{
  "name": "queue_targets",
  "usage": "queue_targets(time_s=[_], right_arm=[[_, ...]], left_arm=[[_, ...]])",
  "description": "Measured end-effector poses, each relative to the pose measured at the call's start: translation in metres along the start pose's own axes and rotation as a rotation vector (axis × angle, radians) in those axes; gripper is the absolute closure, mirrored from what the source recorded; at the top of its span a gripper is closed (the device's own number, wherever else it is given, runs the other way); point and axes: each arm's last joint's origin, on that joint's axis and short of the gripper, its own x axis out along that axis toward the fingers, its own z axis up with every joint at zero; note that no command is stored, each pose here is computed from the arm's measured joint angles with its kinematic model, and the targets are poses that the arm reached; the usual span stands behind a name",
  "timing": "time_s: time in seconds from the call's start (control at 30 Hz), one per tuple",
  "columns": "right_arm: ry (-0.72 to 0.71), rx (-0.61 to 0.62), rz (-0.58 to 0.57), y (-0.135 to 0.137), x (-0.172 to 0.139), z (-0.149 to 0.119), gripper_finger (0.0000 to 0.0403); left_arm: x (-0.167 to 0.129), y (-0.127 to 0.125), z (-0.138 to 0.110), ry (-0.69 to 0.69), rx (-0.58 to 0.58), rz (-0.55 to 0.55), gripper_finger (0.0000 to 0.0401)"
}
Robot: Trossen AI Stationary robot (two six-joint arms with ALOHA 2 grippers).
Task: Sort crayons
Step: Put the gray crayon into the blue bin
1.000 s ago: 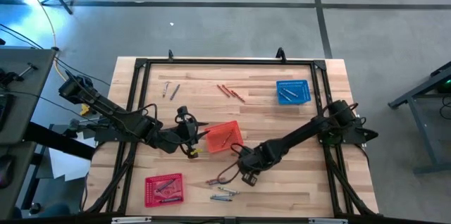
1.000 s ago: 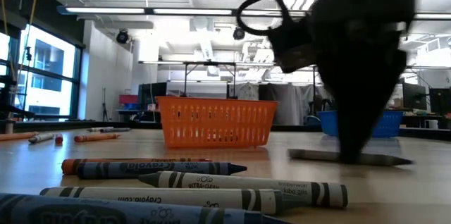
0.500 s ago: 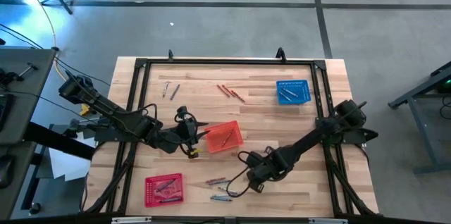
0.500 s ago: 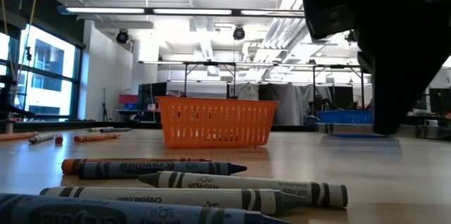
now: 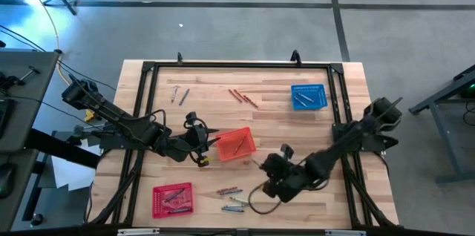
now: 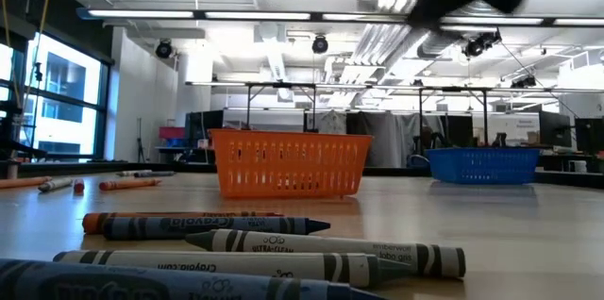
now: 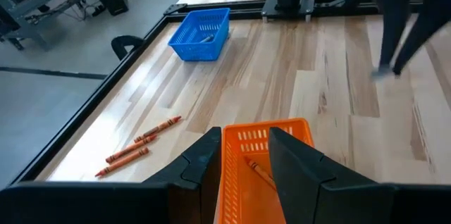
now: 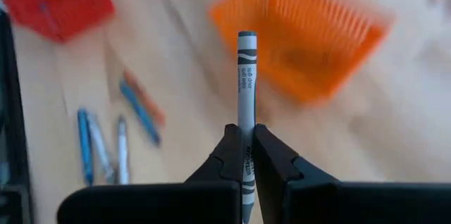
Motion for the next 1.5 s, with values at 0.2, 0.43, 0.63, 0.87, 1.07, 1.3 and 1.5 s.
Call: queue_targets(time_s=[0.2, 0.43, 0.63, 0.87, 1.07, 1.3, 1.5], right_arm=[[-0.161, -0.326, 0.022, 0.01, -0.013, 0.01, 0.0399], [-0.171, -0.404, -0.008, 0.004, -0.005, 0.015, 0.0399], [-0.186, -0.368, 0.027, -0.025, 0.015, -0.01, 0.0399], [-0.346, -0.22, 0.087, -0.087, 0.013, -0.034, 0.0399], [-0.497, -0.034, 0.103, -0.137, -0.002, -0.04, 0.0399], [-0.578, 0.069, -0.022, -0.165, -0.01, -0.037, 0.0399], [-0.627, 0.164, -0.169, -0.178, -0.009, -0.03, 0.0399]], left_arm=[[0.0, 0.0, 0.0, -0.004, -0.011, -0.001, 0.0295], [0.0, 0.0, 0.0, -0.004, -0.012, -0.001, 0.0295], [0.0, 0.0, 0.0, -0.003, -0.011, -0.002, 0.0295], [-0.001, -0.001, 0.0, -0.006, -0.012, -0.007, 0.0295], [-0.001, -0.002, 0.001, -0.008, -0.013, -0.008, 0.0295], [-0.001, -0.002, 0.001, -0.008, -0.014, -0.008, 0.0295], [-0.001, -0.002, 0.0, -0.007, -0.029, -0.007, 0.0295]])
